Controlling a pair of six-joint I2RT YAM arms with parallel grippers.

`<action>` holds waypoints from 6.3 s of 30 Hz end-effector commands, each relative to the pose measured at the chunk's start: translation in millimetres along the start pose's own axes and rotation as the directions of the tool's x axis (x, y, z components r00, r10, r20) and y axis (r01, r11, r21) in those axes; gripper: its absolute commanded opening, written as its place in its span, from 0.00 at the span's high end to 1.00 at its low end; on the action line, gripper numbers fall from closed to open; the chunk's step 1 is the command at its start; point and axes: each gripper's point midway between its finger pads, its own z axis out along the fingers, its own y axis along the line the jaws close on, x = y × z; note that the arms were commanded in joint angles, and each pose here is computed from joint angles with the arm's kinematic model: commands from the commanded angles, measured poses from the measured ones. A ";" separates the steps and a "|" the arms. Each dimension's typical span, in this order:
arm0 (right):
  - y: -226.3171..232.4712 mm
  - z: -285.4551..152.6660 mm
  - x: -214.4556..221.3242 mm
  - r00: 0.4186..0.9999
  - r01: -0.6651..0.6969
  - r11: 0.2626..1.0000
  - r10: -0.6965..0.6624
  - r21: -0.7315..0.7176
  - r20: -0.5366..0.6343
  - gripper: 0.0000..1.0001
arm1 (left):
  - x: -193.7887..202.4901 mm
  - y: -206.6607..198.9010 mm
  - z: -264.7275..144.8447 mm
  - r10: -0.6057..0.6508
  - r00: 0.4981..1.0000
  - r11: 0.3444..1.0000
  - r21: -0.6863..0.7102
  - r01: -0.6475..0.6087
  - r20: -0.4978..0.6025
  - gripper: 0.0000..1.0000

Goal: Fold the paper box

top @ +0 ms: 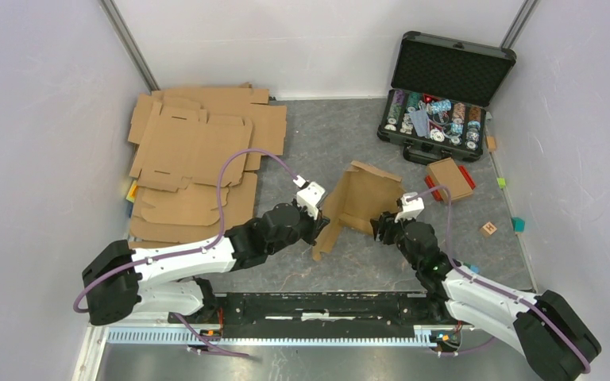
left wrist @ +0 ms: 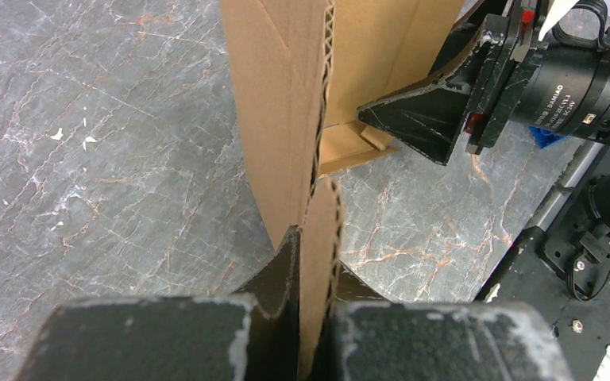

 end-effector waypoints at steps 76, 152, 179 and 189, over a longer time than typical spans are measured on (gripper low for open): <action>-4.6 -16.1 4.5 0.999 0.022 0.994 -0.026 -0.106 -0.036 0.52 | 2.4 -9.4 2.1 -0.011 1.000 1.000 0.009 0.011 -0.026 0.97; -31.0 9.5 18.0 0.998 -0.005 0.987 0.014 0.161 -0.057 0.66 | 7.5 -49.5 15.5 -0.045 0.997 0.981 0.185 0.057 -0.070 0.96; -20.4 25.3 -7.6 0.994 -0.110 0.982 0.106 0.155 0.034 0.41 | 6.5 -55.4 16.7 -0.037 0.996 0.976 0.210 0.053 -0.079 0.96; -21.6 26.3 -15.7 0.989 -0.140 0.976 0.130 0.168 0.068 0.41 | 7.9 -54.8 16.3 -0.039 0.996 0.977 0.207 0.055 -0.081 0.96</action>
